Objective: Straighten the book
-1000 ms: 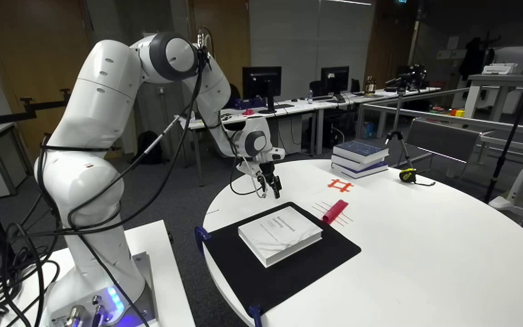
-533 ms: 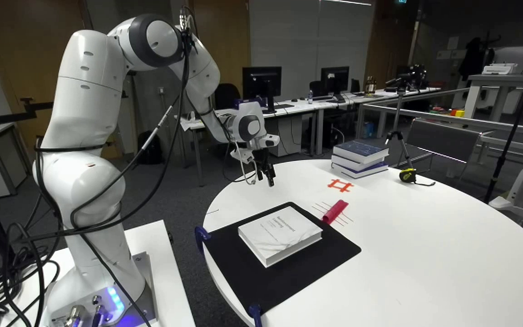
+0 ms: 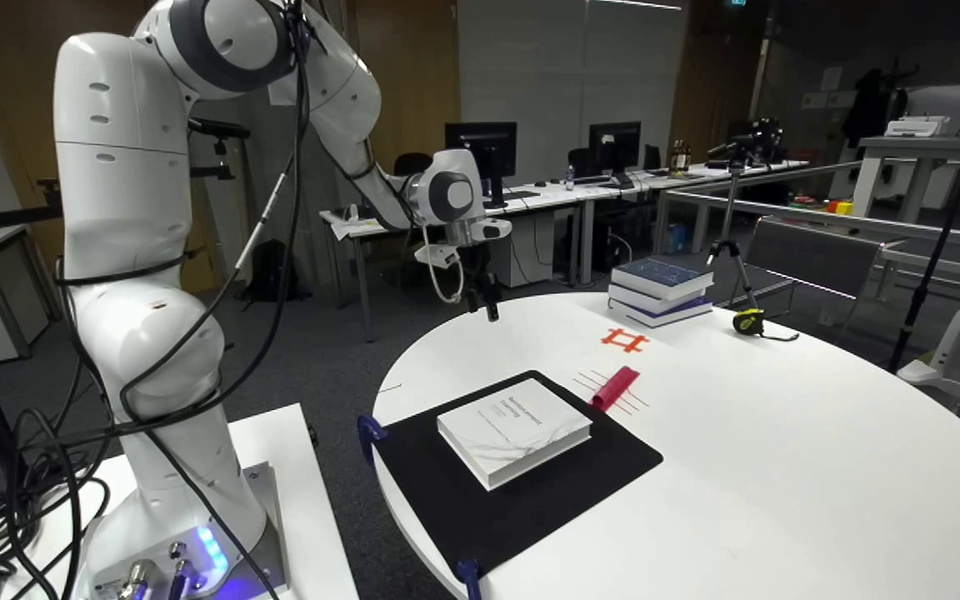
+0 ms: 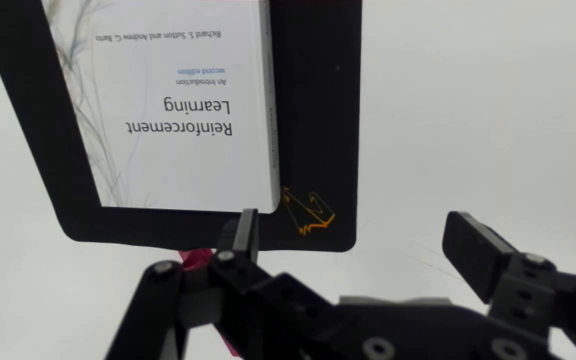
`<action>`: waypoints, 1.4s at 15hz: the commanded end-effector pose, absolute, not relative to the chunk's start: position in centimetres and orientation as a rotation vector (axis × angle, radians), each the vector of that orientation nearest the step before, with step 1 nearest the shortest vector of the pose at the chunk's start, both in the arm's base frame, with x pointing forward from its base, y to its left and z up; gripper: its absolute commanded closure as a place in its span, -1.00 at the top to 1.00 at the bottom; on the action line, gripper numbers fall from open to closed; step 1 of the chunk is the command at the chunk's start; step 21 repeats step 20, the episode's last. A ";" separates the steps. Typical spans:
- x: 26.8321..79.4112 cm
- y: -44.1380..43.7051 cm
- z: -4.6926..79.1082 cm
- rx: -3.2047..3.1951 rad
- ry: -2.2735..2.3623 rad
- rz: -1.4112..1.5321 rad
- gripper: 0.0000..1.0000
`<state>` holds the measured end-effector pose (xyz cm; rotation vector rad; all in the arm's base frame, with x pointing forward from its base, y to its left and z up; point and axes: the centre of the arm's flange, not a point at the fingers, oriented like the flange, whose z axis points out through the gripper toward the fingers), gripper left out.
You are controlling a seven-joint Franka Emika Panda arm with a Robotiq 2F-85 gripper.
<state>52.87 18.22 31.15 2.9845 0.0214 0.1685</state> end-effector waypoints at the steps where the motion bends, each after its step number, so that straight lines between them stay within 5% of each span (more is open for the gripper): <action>1: 50.8 15.3 35.7 3.007 0.052 0.166 1.00; 21: 48.7 6.6 41.9 3.176 -0.049 0.295 1.00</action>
